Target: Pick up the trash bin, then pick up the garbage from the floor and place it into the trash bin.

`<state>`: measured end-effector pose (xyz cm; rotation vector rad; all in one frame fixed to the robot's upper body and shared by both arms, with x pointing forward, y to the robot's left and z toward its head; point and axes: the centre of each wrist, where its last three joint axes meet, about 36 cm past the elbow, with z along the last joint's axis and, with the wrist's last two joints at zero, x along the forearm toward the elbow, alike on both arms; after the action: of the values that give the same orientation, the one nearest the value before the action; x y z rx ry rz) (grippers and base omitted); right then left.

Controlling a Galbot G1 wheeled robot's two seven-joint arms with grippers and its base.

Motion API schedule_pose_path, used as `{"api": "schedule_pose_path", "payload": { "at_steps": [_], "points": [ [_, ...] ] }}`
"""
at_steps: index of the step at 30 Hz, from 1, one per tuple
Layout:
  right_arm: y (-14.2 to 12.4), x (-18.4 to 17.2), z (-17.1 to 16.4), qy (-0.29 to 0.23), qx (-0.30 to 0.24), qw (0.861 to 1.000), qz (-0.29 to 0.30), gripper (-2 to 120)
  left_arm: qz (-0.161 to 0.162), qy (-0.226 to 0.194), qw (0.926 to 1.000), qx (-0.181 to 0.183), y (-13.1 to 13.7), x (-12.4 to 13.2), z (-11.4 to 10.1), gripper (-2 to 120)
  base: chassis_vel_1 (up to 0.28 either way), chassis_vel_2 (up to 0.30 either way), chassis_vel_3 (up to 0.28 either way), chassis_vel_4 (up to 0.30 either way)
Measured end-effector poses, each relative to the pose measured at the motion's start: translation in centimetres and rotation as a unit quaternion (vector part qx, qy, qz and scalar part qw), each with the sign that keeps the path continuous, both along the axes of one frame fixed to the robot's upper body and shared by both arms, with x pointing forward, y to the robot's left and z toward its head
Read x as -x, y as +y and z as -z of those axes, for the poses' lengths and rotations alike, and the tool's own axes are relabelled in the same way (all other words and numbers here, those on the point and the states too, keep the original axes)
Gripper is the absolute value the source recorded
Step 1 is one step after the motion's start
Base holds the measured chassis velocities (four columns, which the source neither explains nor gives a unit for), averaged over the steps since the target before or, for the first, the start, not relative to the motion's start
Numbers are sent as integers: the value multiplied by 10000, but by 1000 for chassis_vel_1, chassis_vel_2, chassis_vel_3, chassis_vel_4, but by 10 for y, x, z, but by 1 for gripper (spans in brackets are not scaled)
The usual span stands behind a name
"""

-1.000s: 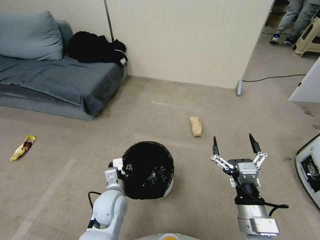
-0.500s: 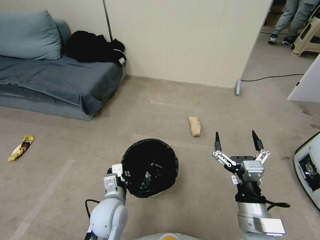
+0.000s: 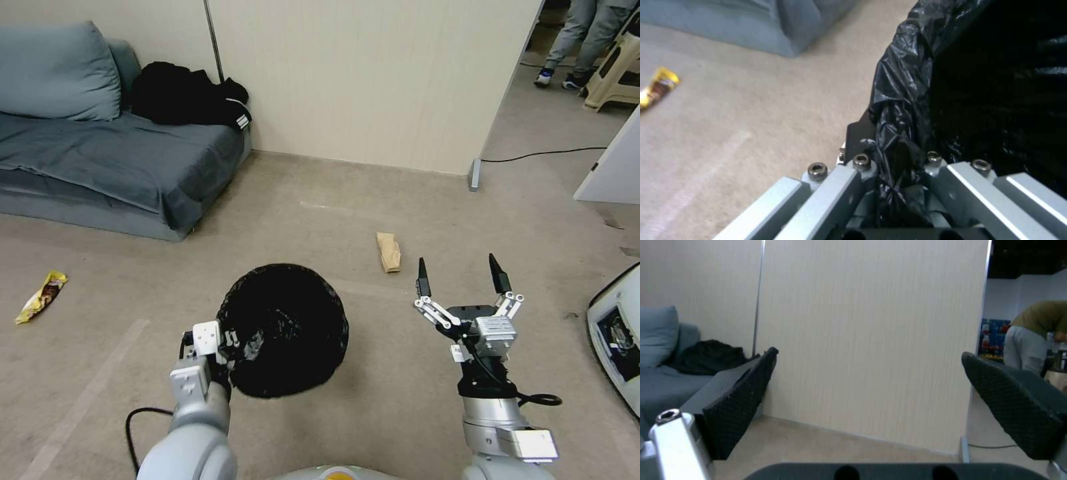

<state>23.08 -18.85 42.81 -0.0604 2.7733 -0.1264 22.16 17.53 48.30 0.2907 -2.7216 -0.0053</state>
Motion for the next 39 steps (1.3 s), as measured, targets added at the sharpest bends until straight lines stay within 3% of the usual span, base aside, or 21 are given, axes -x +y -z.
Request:
{"api": "schedule_pose_path", "payload": {
  "at_steps": [10, 21, 39],
  "points": [
    [-1, 3, 14, 153, 116, 9998, -65, 100, 177, -503, 9984, -188, -20, 14, -4, 2, 0, 0, 0, 0],
    [-1, -2, 20, 159, 66, 9997, -158, 100, 310, -529, 9979, -189, -28, 15, -2, 2, -35, 21, 38, -31],
    [-2, -4, 27, -67, -12, 9989, -464, 100, 273, -539, 9977, -292, -25, 14, 2, 2, -196, 200, 189, -189]
  ]
}}
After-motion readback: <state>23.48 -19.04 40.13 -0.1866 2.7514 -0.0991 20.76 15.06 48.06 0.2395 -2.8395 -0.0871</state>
